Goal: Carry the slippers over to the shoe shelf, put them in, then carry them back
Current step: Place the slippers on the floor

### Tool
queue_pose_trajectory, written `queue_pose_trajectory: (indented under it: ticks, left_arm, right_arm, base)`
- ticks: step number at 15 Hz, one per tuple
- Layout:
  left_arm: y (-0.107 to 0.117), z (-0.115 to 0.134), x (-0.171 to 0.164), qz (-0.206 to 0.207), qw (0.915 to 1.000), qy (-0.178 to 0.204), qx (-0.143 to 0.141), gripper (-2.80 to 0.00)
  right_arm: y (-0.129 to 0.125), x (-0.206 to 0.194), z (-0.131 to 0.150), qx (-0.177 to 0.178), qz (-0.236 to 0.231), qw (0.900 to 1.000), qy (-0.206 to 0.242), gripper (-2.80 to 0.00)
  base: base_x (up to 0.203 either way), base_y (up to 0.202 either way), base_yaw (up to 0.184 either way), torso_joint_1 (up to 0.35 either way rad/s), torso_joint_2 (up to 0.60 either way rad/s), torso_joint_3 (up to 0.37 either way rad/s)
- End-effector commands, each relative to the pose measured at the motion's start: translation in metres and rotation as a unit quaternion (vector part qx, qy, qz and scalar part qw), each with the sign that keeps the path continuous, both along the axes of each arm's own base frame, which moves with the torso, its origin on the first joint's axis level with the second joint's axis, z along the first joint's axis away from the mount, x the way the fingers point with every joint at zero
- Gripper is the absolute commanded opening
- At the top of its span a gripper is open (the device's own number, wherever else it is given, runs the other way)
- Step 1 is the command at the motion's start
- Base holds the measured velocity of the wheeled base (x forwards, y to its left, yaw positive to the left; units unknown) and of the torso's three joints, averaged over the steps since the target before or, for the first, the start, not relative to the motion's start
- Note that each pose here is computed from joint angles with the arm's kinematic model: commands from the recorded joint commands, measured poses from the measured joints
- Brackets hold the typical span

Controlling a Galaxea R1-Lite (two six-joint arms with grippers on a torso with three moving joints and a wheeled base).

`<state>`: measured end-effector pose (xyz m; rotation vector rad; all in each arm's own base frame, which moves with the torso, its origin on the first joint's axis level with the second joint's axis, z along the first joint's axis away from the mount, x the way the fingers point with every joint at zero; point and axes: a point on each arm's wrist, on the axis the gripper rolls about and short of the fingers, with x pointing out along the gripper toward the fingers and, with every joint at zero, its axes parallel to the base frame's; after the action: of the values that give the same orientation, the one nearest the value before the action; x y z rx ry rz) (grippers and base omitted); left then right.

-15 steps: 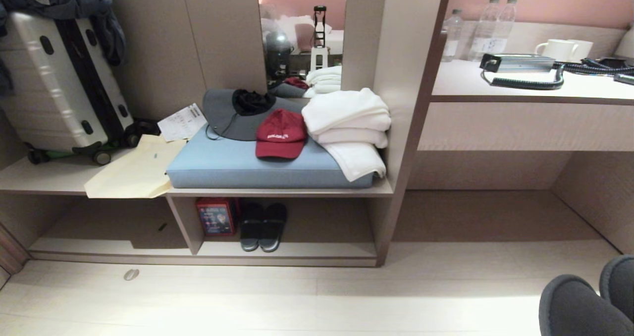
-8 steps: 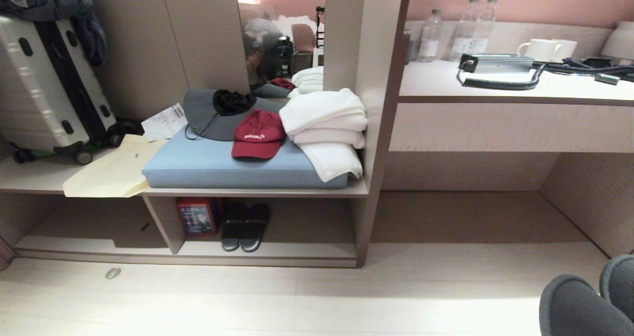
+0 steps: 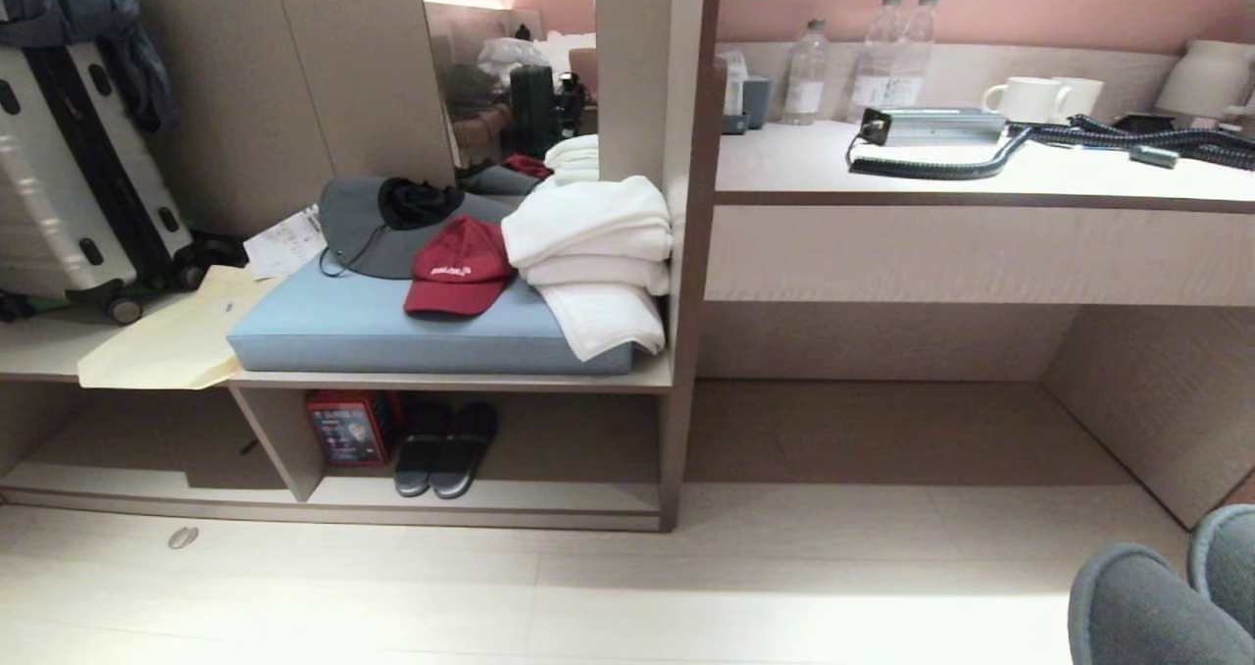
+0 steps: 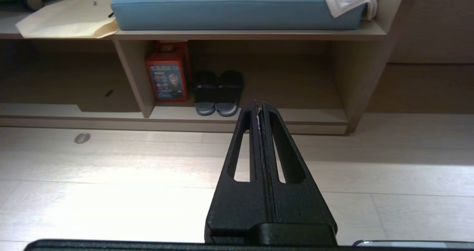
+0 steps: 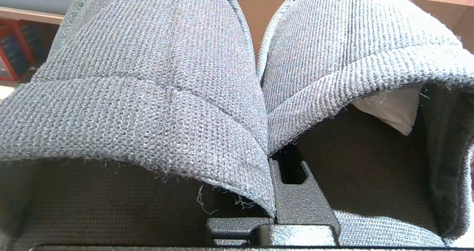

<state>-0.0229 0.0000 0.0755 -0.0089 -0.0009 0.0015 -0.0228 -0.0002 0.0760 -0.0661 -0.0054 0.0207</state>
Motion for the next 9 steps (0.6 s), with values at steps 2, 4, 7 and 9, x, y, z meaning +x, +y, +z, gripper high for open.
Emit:
queue_pose_trajectory:
  ticks: [2, 4, 7, 9]
  left_arm:
    - [0.0000, -0.0004, 0.0002, 0.000, 1.0000, 0.001, 0.000, -2.80]
    - [0.0000, 0.0000, 0.0001, 0.001, 1.0000, 0.000, 0.000, -2.80]
    - [0.0000, 0.0000, 0.0001, 0.001, 1.0000, 0.000, 0.000, -2.80]
    - [0.0000, -0.0004, 0.0002, 0.001, 1.0000, 0.001, 0.000, -2.80]
  right_arm:
    - [0.0000, 0.0001, 0.0000, 0.000, 0.000, 1.000, 0.001, -2.80]
    - [0.0000, 0.0001, 0.0000, 0.000, 0.000, 1.000, 0.001, -2.80]
    - [0.0000, 0.0001, 0.0000, 0.000, 0.000, 1.000, 0.001, -2.80]
    - [0.0000, 0.0000, 0.0000, 0.000, 0.000, 1.000, 0.000, -2.80]
  base:
    - [0.000, -0.194, 0.002, 0.002, 0.00, 0.002]
    - [0.000, -0.198, 0.003, 0.002, 0.00, 0.002]
    - [0.000, -0.196, 0.004, 0.004, 0.00, 0.002]
    - [0.000, -0.199, 0.004, 0.006, 0.00, 0.002]
